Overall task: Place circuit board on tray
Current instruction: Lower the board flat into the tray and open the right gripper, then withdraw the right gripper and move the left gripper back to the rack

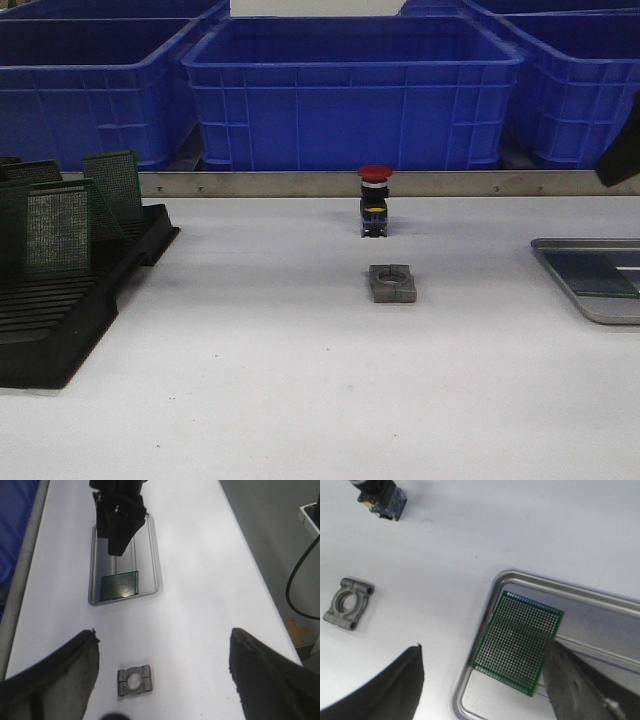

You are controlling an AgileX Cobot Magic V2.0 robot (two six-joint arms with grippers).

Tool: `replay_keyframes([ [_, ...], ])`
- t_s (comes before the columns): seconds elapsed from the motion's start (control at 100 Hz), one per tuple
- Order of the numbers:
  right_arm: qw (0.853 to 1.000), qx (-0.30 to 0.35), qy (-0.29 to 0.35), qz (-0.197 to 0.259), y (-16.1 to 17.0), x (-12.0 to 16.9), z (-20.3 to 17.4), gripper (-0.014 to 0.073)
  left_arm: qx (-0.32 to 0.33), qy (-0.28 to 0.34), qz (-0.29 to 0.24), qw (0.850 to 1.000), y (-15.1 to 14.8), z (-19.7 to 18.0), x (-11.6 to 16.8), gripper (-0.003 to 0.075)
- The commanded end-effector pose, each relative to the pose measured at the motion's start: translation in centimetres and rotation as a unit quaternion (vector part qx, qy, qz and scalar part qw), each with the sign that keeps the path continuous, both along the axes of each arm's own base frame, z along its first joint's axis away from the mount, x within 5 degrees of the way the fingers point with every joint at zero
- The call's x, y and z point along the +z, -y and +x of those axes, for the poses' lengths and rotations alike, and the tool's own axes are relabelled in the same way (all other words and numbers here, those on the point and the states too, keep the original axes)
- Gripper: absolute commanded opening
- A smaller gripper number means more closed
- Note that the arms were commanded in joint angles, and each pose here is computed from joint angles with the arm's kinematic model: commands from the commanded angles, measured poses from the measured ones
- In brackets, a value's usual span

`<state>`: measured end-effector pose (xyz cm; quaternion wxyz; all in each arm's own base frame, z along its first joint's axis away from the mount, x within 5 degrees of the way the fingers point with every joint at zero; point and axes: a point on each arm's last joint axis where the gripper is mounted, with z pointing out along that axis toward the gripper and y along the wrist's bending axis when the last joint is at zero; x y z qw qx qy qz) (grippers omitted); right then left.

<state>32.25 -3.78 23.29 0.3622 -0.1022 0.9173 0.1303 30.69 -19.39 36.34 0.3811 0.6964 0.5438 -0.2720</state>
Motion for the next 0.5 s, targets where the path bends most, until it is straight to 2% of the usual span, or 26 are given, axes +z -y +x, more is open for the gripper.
replay_keyframes([
  [0.0, 0.998, -0.002, 0.058, -0.007, -0.2, 3.8, -1.2, 0.0526, 0.013, 0.029, -0.052, 0.998, -1.1, -1.3, 3.8, 0.0515],
  [0.08, 0.996, 0.004, 0.084, -0.013, -0.5, 5.6, -2.2, 0.0526, 0.028, 0.038, -0.057, 0.997, -2.1, -1.5, 4.7, 0.0514],
  [0.17, 0.992, 0.011, 0.12, -0.02, -1.1, 8.0, -3.7, 0.0526, 0.056, 0.019, -0.064, 0.996, -3.0, -1.9, 5.5, 0.0514],
  [0.28, 0.986, 0.015, 0.163, -0.03, -1.7, 10.5, -5.6, 0.0526, 0.066, 0.039, -0.048, 0.996, -3.9, -2.2, 6.0, 0.0514],
  [0.38, 0.98, 0.023, 0.193, -0.036, -2.2, 12.4, -7.3, 0.0526, 0.071, 0.063, -0.003, 0.995, -4.5, -2.4, 5.8, 0.0514],
  [0.49, 0.975, 0.033, 0.216, -0.039, -2.8, 13.6, -9.2, 0.0526, 0.074, 0.089, 0.083, 0.99, -5.5, -2.3, 4.8, 0.0514],
])
